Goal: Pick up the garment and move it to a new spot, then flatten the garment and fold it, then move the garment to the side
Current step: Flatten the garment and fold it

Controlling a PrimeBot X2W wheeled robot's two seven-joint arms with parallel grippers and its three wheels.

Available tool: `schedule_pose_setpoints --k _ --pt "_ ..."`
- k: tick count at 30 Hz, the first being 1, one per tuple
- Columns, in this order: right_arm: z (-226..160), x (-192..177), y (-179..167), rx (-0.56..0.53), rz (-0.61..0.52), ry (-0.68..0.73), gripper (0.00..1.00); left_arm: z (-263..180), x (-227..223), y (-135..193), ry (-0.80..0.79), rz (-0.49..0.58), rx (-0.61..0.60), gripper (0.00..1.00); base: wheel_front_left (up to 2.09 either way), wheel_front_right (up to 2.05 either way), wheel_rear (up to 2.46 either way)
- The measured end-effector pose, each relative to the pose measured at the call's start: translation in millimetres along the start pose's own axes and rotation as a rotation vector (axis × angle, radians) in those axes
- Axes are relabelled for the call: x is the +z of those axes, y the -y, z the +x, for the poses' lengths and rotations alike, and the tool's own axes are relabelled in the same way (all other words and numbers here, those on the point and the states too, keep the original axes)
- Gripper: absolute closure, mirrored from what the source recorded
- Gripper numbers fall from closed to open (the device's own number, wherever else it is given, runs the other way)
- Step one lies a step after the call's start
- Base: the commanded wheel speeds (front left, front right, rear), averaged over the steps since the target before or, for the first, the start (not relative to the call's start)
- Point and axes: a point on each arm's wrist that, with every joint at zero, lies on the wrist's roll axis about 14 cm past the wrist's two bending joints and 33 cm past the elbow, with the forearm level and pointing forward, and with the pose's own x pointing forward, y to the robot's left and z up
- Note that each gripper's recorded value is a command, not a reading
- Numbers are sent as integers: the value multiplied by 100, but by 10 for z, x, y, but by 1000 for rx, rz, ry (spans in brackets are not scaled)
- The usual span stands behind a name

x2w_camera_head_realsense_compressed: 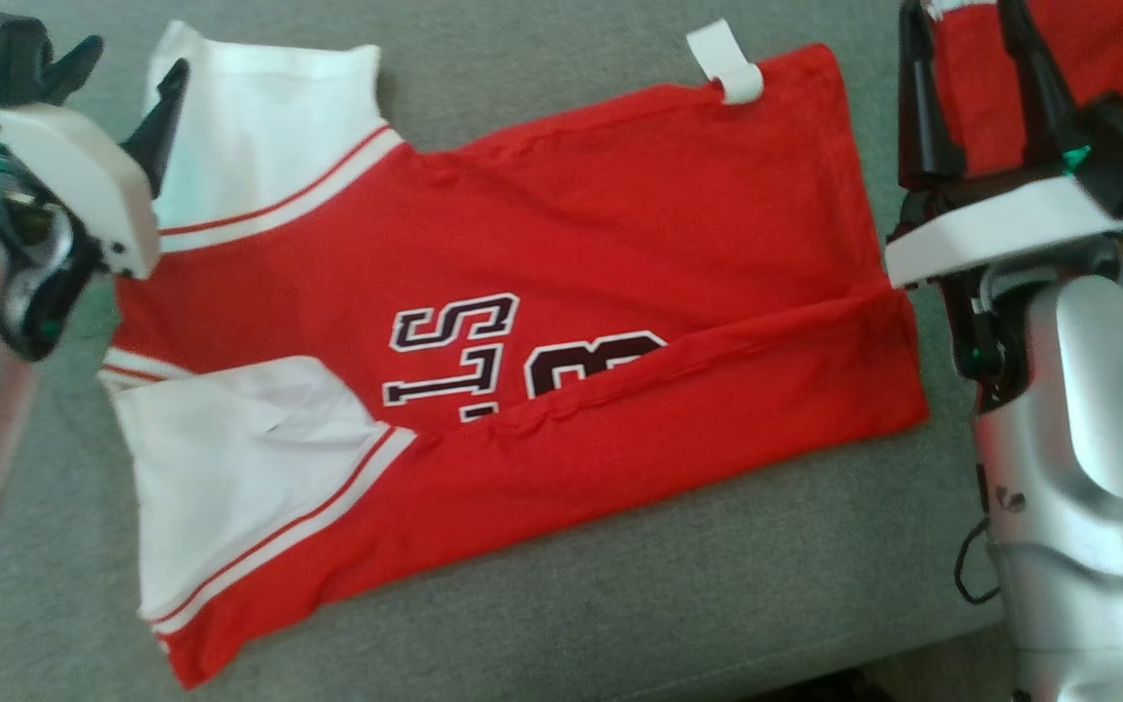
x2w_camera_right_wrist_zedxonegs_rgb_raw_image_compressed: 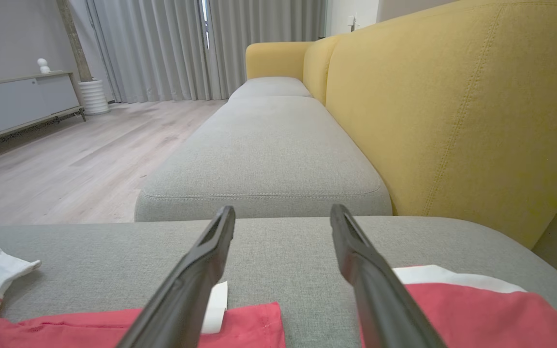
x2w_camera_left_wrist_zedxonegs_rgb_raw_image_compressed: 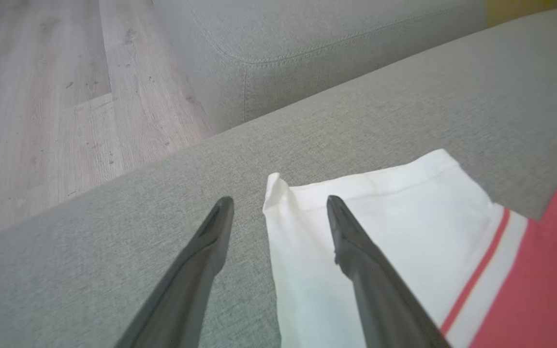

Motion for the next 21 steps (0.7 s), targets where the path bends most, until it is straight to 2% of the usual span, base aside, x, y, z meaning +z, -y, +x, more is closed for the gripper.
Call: schedule_pose_setpoints --k 9,17,18,19,20,21 --pt "57 -146 126 -18 -25 -28 0 390 -254 -54 -122 32 -31 0 0 0 0" --pt "40 -281 205 -36 -32 -57 0 558 -363 15 -191 -6 -72 0 0 0 0" --pt "43 -286 205 -36 -32 -58 0 560 -362 20 -201 -18 -76 37 0 0 0" --pt "46 -288 207 -37 -32 -58 0 560 -358 27 -206 -27 -81 86 0 0 0" --pt "51 -286 209 -37 -33 -57 0 554 -366 41 -213 -33 -86 100 0 0 0" --pt "56 -284 209 -38 -39 -57 0 544 -371 52 -213 -40 -91 100 0 0 0"
